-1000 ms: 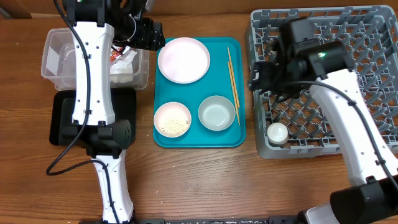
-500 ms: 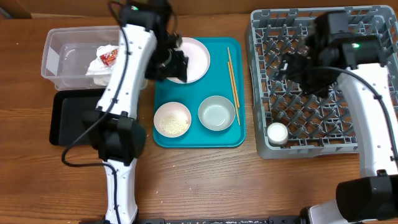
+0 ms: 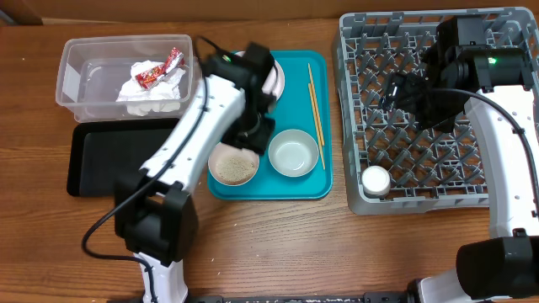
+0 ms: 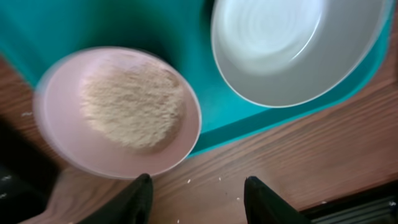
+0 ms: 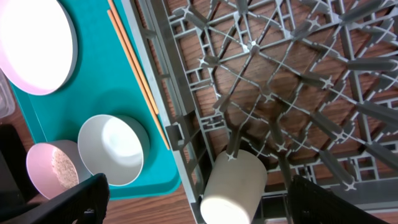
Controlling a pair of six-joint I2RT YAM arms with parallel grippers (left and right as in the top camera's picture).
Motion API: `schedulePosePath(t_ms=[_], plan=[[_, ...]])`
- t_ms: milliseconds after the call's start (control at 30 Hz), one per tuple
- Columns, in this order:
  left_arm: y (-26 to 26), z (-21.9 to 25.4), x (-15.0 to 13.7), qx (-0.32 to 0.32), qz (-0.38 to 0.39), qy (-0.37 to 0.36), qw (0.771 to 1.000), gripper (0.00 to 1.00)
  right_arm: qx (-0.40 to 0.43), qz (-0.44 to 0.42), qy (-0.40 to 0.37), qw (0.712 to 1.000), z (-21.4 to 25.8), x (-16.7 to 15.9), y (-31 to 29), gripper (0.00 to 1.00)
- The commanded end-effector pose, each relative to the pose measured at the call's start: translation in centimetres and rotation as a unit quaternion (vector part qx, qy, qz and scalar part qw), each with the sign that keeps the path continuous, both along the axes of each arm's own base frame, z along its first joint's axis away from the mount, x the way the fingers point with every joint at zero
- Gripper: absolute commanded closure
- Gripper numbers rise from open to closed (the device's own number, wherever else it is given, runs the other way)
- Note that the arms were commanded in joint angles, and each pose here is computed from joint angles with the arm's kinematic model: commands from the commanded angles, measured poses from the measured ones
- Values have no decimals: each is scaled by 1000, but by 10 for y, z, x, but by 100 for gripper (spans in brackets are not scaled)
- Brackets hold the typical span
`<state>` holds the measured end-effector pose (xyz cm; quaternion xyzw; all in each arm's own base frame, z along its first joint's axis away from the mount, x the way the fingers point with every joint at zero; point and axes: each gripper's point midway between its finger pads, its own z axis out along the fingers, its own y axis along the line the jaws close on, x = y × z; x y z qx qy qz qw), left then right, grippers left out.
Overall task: Sort waste into correct bins and load items into the dishwasher
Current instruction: 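Grasp the pink bowl of rice with the left gripper and lift it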
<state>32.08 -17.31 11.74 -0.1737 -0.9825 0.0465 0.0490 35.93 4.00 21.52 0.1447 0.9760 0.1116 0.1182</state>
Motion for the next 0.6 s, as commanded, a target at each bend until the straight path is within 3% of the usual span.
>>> schedulePosePath(t_ms=[0, 367, 567], plan=[[3, -31, -17, 19, -24, 29, 999, 51, -2, 7, -15, 1000, 9, 3, 0, 7], [0, -81, -28, 18, -40, 26, 999, 52, -2, 8, -14, 1000, 9, 3, 0, 6], [3, -89, -26, 28, -43, 14, 999, 84, -2, 8, -14, 1000, 9, 3, 0, 3]])
